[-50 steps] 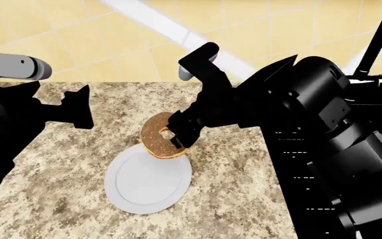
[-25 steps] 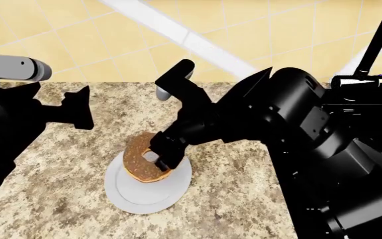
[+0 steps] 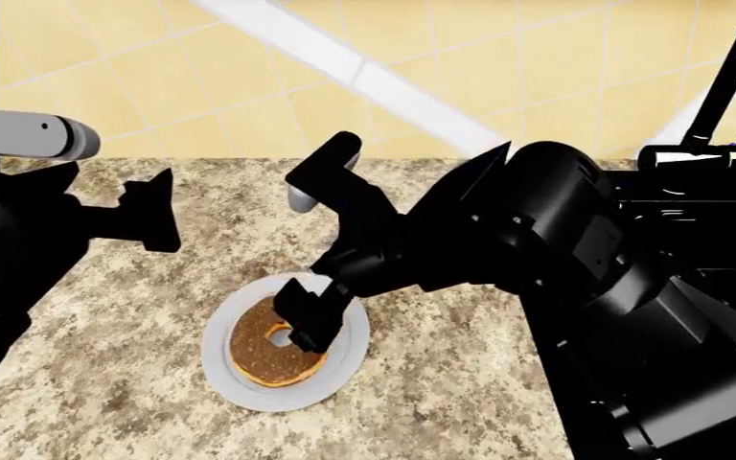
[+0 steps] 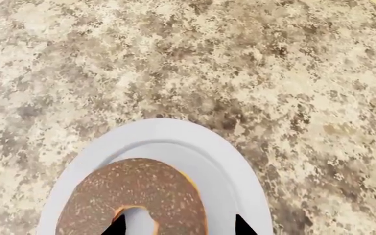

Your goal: Place the pastries on the plates.

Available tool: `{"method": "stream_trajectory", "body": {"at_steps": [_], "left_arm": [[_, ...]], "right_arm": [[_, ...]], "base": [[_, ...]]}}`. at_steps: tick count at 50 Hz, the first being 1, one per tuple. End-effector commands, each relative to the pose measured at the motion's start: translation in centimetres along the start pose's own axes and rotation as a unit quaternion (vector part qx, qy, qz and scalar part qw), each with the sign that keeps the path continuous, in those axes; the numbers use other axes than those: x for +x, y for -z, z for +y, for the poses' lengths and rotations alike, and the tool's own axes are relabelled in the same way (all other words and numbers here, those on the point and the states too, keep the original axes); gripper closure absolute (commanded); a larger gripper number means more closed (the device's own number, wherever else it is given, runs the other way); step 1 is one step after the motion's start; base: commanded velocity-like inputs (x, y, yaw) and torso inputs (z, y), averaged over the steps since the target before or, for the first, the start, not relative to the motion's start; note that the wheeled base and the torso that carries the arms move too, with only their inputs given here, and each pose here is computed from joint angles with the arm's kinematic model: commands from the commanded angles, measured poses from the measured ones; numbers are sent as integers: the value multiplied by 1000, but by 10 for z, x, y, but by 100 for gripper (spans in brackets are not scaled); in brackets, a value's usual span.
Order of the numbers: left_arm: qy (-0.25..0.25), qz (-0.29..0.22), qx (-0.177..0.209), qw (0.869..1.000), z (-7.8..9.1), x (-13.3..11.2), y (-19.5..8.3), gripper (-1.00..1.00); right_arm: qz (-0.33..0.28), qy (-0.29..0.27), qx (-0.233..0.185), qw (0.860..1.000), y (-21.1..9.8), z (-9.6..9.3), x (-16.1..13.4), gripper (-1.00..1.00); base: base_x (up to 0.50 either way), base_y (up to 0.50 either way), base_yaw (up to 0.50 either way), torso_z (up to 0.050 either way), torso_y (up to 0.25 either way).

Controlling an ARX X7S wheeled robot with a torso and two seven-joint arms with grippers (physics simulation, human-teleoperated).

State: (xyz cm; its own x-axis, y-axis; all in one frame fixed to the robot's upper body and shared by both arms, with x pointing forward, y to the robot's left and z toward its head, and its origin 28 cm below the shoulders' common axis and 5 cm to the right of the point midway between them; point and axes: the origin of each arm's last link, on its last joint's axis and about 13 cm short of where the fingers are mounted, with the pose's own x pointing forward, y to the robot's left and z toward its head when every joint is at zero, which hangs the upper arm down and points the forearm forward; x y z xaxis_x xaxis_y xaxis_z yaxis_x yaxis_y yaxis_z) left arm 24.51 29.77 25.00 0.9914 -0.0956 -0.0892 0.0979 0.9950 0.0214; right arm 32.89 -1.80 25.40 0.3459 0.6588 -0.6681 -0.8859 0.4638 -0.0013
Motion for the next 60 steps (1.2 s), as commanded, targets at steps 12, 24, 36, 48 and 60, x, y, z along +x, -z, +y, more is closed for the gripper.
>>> {"method": "stream_trajectory", "body": {"at_steps": [12,24,36,48,60], "left_arm": [[4,-4,-2,1000,-3,4,-1,-100],[4,-5,2,1000,-1,3,-5,-100],[12,-12,9,1000,-5,9,-18,-100],[58,-41,23,997,-13,38,-85,-100],[84,-54,62,993,-27,52,-126,-100]], "right_arm": [[-26,30,8,999,-10,-12,-17,-100],[-97,82,51,991,-9,-40,-47,-100],[-170,172,70,968,-15,-58,-85,-100],[-242,280,50,928,-7,-69,-106,-100],[-267,330,32,905,-40,-69,-149,-100]], "base": [[0,0,0,0,0],[0,0,0,0,0],[0,0,0,0,0],[0,0,0,0,0],[0,0,0,0,0]]}}
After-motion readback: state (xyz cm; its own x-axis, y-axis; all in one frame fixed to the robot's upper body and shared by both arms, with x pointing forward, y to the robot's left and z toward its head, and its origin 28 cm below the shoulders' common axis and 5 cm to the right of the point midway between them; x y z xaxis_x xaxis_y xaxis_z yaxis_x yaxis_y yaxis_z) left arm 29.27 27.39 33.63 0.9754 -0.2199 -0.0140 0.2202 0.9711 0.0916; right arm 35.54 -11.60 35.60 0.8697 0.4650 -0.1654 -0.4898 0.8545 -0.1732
